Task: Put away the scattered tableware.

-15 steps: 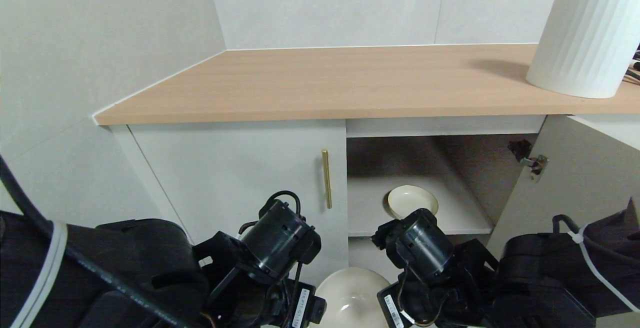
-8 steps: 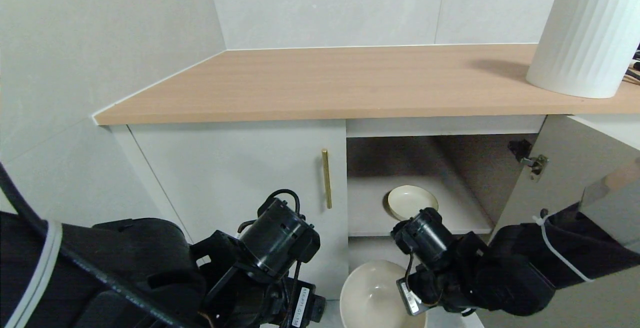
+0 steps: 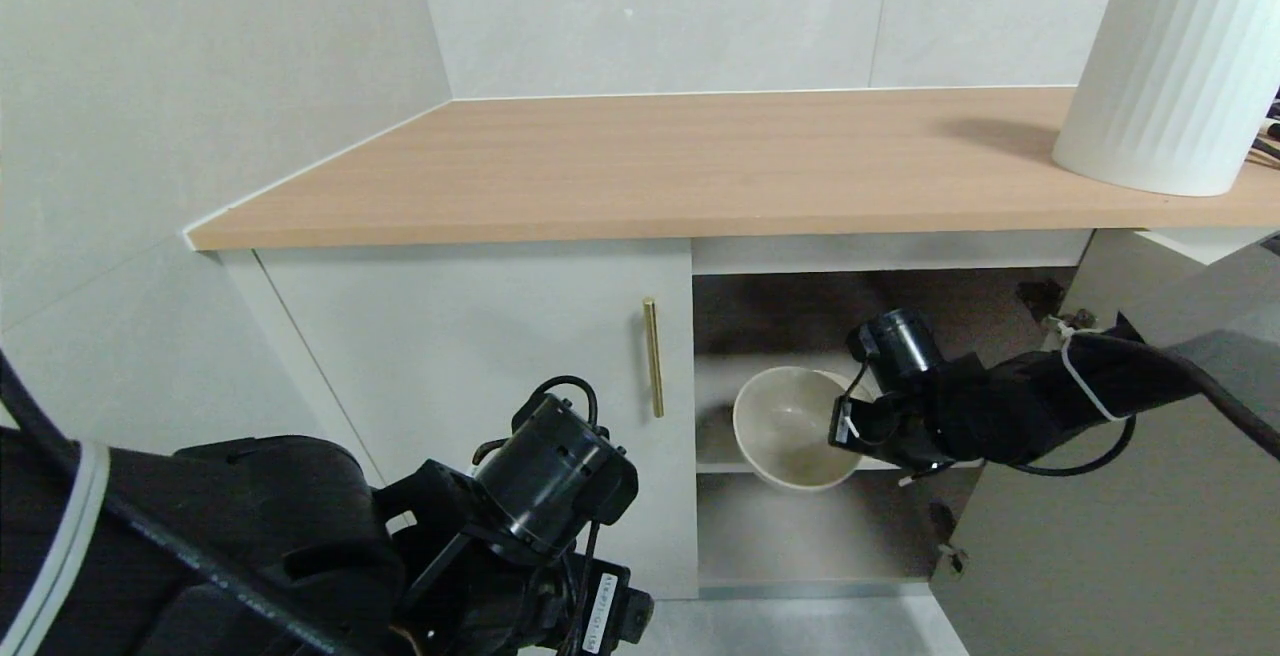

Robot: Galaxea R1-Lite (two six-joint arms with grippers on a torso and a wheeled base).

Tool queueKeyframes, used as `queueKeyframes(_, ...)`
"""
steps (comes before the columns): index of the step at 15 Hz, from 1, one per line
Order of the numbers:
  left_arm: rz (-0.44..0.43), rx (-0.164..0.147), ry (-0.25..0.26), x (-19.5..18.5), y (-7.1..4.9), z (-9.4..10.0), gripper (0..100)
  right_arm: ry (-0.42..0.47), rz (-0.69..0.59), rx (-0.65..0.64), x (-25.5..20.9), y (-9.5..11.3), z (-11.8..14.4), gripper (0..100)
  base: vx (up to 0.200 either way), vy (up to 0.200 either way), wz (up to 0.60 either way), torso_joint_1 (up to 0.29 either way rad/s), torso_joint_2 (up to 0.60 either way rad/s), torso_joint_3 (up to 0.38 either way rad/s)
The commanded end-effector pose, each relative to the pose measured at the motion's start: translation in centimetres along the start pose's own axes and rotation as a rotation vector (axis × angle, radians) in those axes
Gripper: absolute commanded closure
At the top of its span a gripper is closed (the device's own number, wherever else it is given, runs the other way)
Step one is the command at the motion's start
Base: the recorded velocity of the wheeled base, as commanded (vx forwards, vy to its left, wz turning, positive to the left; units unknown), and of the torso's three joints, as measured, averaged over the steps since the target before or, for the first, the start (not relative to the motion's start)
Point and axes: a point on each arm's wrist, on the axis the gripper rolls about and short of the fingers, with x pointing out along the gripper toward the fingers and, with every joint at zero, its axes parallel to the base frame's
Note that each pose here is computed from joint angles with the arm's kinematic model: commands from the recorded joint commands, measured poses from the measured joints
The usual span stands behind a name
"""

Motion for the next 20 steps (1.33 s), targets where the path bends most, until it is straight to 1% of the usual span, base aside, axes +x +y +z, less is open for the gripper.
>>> queueKeyframes(1,0.0,-0.001,-0.003,0.0,0.0,0.0,0,-0.022,-0.02,0.064,1.9,-0.5,1.2,100,0.0,0.0,0.0,0.0,0.0,0.0)
queueKeyframes(2,0.0,-0.001,-0.003,0.0,0.0,0.0,0,-0.046,-0.047,0.092,2.9,-0.9,2.0,100,0.0,0.0,0.0,0.0,0.0,0.0)
queueKeyframes(4,0.0,-0.001,-0.003,0.0,0.0,0.0,0,-0.064,-0.078,0.116,4.4,-1.6,2.6,100,0.0,0.0,0.0,0.0,0.0,0.0)
queueKeyframes(6,-0.001,-0.002,-0.004,-0.1,0.0,0.0,0,-0.085,-0.096,0.174,5.5,-2.1,3.3,100,0.0,0.0,0.0,0.0,0.0,0.0)
queueKeyframes(8,-0.001,-0.002,-0.004,-0.1,0.0,0.0,0,-0.103,-0.101,0.205,6.0,-2.5,4.1,100,0.0,0.0,0.0,0.0,0.0,0.0)
queueKeyframes(12,-0.002,-0.003,-0.005,-0.1,0.0,0.1,0,-0.113,-0.114,0.222,7.0,-3.2,4.6,100,0.0,0.0,0.0,0.0,0.0,0.0)
queueKeyframes(20,-0.001,-0.003,-0.004,-0.1,0.0,0.0,0,-0.115,-0.132,0.222,8.0,-3.3,4.5,100,0.0,0.0,0.0,0.0,0.0,0.0)
